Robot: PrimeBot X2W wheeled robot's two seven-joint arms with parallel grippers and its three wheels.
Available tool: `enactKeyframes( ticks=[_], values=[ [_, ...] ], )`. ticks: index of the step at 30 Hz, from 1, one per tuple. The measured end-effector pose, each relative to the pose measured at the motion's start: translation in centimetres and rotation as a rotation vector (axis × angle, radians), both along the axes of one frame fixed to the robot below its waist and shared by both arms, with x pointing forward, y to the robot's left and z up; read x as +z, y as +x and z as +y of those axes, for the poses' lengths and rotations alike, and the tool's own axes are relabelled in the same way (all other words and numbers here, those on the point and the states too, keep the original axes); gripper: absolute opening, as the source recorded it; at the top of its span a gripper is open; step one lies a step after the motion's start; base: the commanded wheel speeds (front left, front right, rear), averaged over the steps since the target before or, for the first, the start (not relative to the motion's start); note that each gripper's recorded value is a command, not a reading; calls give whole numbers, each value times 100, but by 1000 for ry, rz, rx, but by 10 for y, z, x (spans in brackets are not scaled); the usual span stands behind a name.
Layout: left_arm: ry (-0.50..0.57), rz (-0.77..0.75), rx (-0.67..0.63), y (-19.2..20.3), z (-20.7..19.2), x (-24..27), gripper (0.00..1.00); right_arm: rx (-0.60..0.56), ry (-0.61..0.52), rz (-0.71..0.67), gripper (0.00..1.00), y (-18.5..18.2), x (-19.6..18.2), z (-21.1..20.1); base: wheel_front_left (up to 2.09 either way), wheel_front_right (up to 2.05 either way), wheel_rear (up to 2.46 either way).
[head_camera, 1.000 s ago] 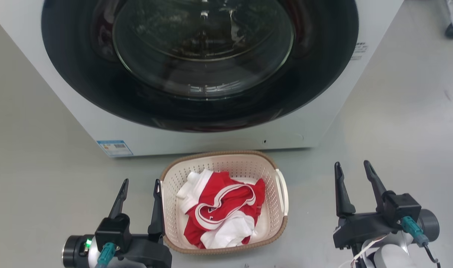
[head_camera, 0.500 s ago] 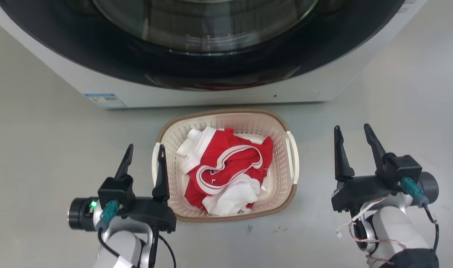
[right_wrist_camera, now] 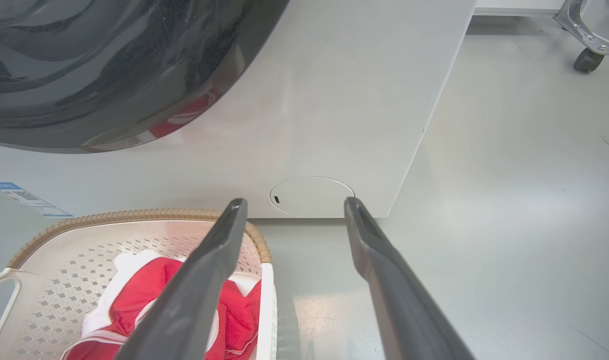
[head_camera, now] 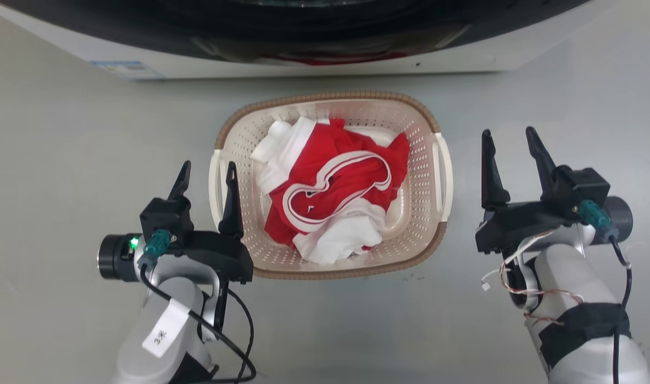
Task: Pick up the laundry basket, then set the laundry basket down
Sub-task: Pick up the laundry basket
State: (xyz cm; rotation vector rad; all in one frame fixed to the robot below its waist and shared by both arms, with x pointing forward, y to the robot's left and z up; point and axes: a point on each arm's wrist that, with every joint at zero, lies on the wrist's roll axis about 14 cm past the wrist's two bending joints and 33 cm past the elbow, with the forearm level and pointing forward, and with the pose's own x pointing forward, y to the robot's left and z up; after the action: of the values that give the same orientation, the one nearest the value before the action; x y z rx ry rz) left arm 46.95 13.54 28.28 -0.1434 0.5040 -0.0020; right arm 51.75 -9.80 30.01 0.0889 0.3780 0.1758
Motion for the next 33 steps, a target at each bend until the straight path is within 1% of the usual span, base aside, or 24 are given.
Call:
enactKeyframes(
  ticks=[7,12,15,23,29,33],
  values=[
    [-7,108,6,0,1,-45,100,23,8,53,100,15,-38,10,0,0,0],
    [-2,201,7,-15,3,-77,100,43,3,142,100,1,-75,15,0,0,0],
    [0,235,6,-20,3,-88,100,60,7,178,100,-6,-90,20,0,0,0],
    [-3,302,37,-29,11,-108,100,88,11,228,100,-14,-110,28,0,0,0],
    [1,332,40,-32,12,-120,100,93,15,238,100,-11,-119,31,0,0,0],
    [-7,359,53,-32,13,-131,100,99,14,277,100,-18,-135,32,0,0,0]
  ],
)
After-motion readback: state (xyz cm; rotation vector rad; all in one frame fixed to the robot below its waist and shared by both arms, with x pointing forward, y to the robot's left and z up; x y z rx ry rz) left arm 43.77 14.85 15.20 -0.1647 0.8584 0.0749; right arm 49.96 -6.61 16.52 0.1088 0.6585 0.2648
